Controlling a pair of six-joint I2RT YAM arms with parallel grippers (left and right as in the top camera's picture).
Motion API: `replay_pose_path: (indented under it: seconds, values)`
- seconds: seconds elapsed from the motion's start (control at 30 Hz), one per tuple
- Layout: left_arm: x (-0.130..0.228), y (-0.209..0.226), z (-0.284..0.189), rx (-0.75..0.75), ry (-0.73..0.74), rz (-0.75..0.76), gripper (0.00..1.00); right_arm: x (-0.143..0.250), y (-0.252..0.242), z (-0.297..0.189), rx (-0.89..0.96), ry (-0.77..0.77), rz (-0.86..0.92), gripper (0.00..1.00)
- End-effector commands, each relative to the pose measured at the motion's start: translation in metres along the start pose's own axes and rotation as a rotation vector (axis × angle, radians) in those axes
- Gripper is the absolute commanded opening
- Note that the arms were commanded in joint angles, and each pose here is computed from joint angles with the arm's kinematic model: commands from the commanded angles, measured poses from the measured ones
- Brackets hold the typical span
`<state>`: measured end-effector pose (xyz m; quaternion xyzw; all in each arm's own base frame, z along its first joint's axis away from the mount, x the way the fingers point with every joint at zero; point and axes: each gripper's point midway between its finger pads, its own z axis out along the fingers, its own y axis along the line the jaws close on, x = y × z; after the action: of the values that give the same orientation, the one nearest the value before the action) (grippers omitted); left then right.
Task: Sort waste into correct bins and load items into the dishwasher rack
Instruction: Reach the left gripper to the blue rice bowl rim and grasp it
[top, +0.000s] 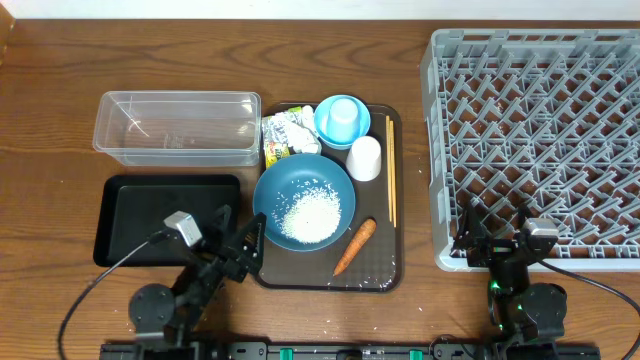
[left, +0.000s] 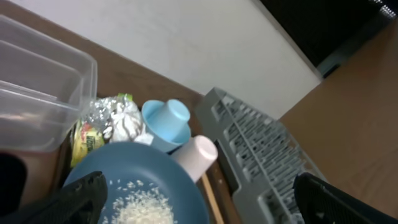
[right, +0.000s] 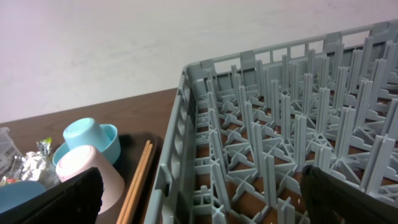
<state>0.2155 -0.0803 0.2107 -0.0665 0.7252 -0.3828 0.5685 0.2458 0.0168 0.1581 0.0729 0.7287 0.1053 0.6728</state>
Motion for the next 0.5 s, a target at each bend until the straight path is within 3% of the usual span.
replay_pose_path:
  seconds: [0.0, 0.2, 0.47]
  values:
    - [-0.032, -0.023, -0.006, -0.038, 0.009, 0.093, 0.98, 0.001, 0.000, 0.000, 0.001, -0.001, -0.013, 0.99]
    - [-0.049, -0.029, 0.007, -0.184, 0.285, 0.027, 0.98, 0.001, 0.000, 0.000, 0.001, -0.001, -0.013, 0.99]
    - [-0.022, -0.037, 0.028, -0.315, 0.769, -0.046, 0.98, 0.001, 0.000, 0.000, 0.001, 0.000, -0.013, 0.99]
